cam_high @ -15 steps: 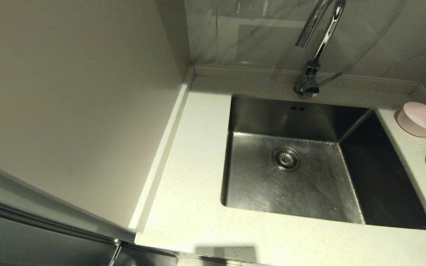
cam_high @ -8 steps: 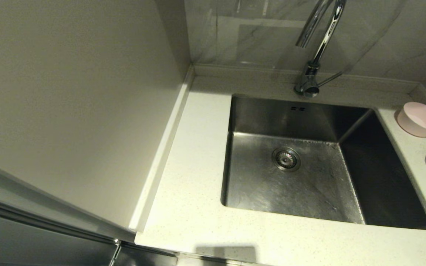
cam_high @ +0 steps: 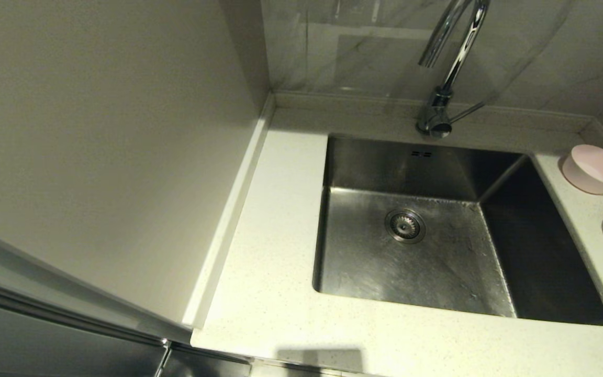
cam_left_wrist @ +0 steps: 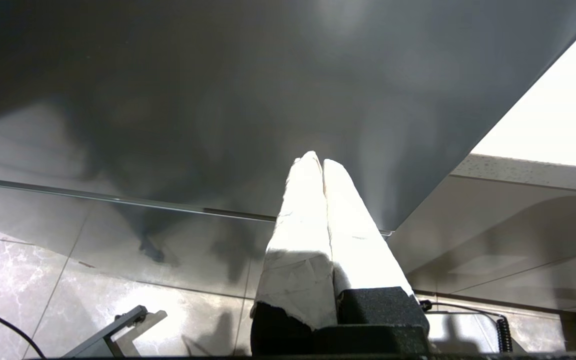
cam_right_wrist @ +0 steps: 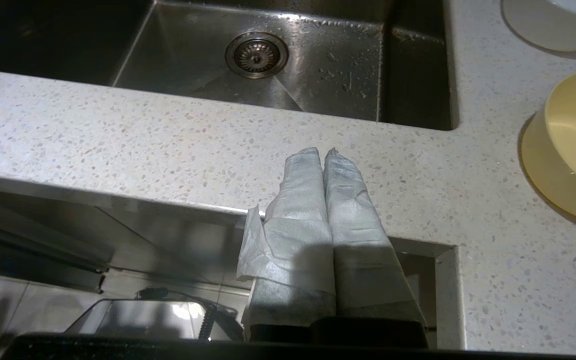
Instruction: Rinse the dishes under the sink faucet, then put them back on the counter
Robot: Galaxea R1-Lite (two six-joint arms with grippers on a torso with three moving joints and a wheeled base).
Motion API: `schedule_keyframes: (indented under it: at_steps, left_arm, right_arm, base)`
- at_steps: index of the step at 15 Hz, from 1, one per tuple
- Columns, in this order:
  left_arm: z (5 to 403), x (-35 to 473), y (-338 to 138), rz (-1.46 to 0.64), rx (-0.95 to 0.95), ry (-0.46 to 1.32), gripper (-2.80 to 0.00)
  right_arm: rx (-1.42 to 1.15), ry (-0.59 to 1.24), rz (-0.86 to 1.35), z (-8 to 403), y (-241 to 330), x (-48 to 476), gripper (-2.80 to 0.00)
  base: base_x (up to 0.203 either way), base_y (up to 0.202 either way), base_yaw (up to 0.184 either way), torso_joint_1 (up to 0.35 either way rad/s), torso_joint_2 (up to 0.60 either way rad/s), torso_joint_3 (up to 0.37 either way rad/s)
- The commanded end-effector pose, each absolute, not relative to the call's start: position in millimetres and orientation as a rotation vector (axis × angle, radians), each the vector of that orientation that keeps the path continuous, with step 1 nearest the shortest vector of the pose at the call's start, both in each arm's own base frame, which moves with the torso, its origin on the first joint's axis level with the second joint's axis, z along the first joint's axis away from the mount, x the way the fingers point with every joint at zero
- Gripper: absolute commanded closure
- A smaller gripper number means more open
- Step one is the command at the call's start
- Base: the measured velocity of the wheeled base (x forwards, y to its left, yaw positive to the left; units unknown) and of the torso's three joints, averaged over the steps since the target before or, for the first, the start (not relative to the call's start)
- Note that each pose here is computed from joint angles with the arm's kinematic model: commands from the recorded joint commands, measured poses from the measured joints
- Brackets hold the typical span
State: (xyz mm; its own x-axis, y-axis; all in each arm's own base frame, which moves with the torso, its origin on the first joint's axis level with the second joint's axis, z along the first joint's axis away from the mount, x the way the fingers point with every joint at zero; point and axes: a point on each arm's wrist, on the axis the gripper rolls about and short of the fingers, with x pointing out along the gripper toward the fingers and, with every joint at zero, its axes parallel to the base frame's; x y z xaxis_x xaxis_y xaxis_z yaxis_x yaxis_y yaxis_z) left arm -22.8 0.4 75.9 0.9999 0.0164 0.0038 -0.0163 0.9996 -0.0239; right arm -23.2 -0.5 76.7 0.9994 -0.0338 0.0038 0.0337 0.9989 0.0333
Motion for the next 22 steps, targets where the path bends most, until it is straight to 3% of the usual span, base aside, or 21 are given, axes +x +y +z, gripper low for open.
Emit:
schedule_keyframes:
  at_steps: [1, 22]
  left_arm:
    - [75.9, -22.9, 0.4, 0.017, -0.025, -0.006, 0.0]
    - [75.9, -22.9, 0.4, 0.017, -0.025, -0.006, 0.0]
  right_arm:
    - [0.041, 0.004, -0.035, 75.2, -0.6, -22.7, 0.0]
    - [0.046, 0.004, -0.035, 75.2, -0.6, -22.7, 0.0]
  base:
    - [0.0, 0.0, 0.0, 0.0, 0.0, 0.0]
    - [0.0, 0.0, 0.0, 0.0, 0.0, 0.0]
